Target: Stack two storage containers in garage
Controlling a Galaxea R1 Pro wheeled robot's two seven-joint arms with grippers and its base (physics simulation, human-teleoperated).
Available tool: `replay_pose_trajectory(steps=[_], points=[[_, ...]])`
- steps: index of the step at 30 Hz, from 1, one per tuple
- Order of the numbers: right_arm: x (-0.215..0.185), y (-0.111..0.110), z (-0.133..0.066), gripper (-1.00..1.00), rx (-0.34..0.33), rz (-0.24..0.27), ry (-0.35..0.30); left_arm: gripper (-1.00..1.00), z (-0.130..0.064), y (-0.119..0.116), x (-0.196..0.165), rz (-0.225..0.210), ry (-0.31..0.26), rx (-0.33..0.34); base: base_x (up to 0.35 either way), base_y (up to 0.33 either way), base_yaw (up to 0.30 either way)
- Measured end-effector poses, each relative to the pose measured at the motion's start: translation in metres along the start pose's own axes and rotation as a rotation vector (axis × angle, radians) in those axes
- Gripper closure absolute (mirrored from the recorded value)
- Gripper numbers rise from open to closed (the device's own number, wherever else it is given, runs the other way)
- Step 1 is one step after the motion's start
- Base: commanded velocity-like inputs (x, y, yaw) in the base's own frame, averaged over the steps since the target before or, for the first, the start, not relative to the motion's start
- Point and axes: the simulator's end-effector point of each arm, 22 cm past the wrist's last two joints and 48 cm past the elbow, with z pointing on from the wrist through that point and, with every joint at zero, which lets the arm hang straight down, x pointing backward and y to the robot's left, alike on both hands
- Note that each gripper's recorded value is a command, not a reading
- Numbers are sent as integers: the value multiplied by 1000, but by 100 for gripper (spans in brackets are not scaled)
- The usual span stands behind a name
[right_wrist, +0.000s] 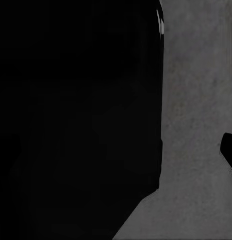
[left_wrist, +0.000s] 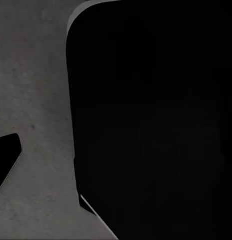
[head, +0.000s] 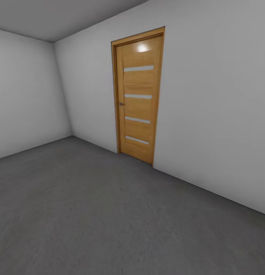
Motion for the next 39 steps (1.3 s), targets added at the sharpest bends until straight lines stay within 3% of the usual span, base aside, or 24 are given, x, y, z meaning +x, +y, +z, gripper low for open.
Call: replay_pose_trajectory(steps=[39], points=[[0,0,0,-100,0,0,0,-100,0,0,1,0,2,0,305,130,0]])
